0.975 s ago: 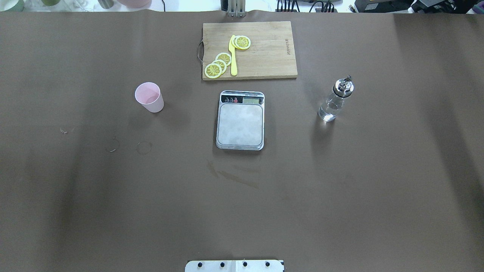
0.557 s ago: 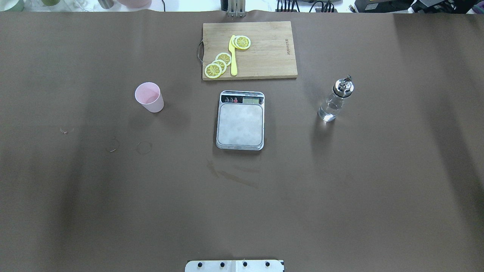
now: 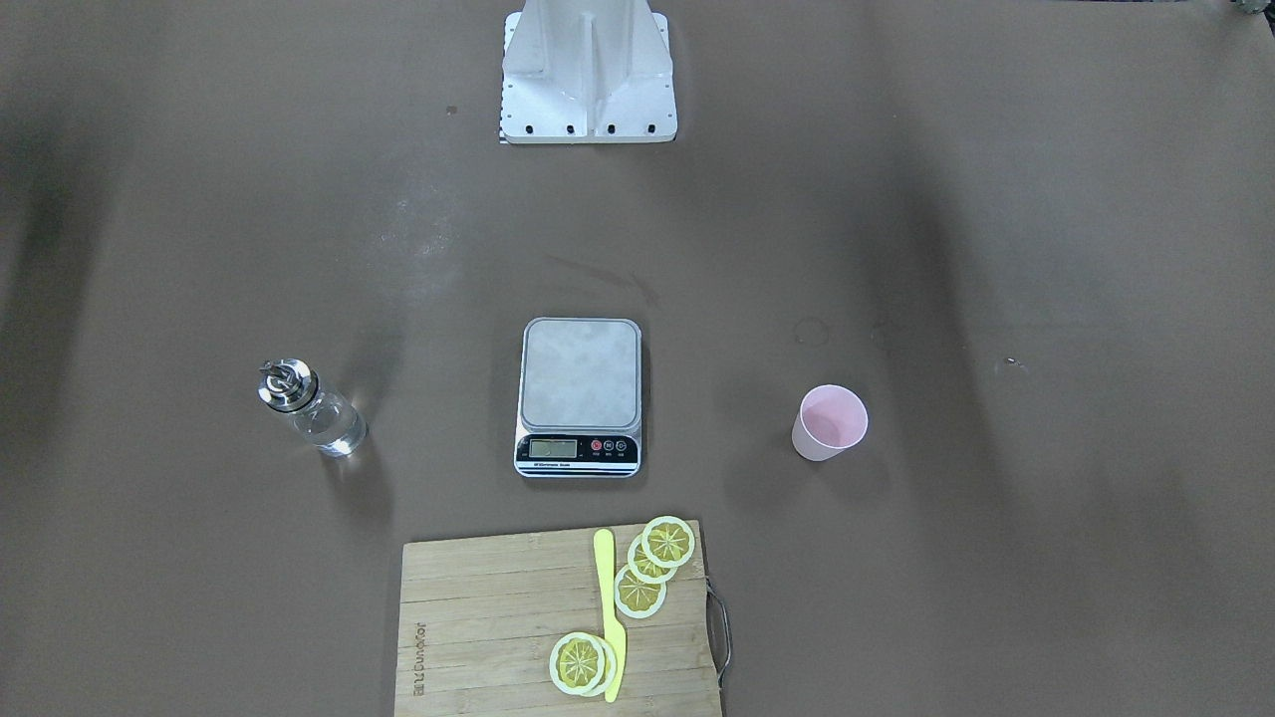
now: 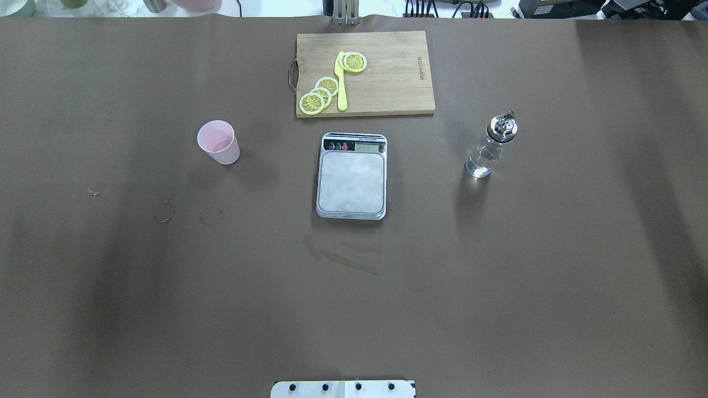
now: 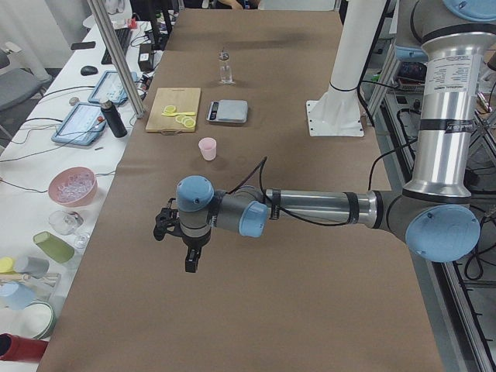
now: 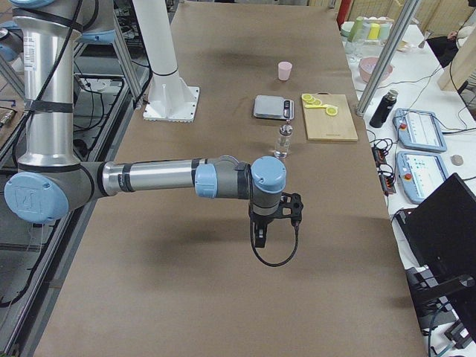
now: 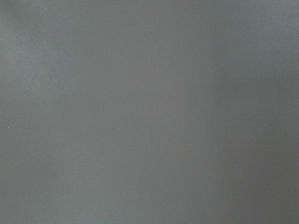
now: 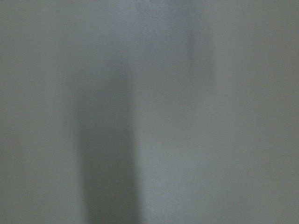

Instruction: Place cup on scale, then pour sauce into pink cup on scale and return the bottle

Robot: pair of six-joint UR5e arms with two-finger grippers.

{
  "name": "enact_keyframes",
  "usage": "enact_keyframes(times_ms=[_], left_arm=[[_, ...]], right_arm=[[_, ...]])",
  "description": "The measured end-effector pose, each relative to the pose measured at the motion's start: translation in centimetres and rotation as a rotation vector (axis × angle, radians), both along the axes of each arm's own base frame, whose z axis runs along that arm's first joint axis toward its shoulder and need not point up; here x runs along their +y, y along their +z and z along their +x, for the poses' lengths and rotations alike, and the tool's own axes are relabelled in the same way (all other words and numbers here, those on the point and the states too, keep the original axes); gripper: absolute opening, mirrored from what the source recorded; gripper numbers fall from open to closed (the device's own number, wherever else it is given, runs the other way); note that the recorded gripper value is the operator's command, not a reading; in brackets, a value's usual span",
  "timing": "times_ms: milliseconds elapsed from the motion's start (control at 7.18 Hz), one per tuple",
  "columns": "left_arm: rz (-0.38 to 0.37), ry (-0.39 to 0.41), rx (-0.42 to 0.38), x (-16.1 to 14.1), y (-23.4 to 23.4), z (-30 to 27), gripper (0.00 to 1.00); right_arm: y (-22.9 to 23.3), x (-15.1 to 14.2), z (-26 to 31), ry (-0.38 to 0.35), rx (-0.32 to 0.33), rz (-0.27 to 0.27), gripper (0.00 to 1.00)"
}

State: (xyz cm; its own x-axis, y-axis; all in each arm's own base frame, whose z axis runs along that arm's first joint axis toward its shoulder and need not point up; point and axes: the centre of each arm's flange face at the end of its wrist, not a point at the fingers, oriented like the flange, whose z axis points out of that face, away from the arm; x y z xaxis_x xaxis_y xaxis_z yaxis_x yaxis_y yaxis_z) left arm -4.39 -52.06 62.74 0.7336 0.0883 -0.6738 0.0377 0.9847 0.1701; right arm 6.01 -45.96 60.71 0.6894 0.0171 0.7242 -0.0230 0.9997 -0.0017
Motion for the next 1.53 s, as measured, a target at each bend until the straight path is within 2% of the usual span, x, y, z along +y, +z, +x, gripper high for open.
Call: enact_keyframes(times_ms=[557, 1114, 1532], left_arm=[[0.021, 0.001, 0.022, 0.8, -1.5, 0.1, 0.98], [0.011, -0.033, 0.034, 0.6, -3.5, 0.6, 0.98], [-0.016, -0.066, 0.071, -0.6, -8.1, 4.8, 0.98]], right_arm=[[-1.8, -0.2, -0.5, -0.012, -0.067, 0.04, 1.0], [-2.1, -0.5, -0.3, 0.009, -0.035, 0.029, 1.0], [-3.0, -0.6, -0.3, 0.006, -0.029, 0.066, 1.0]])
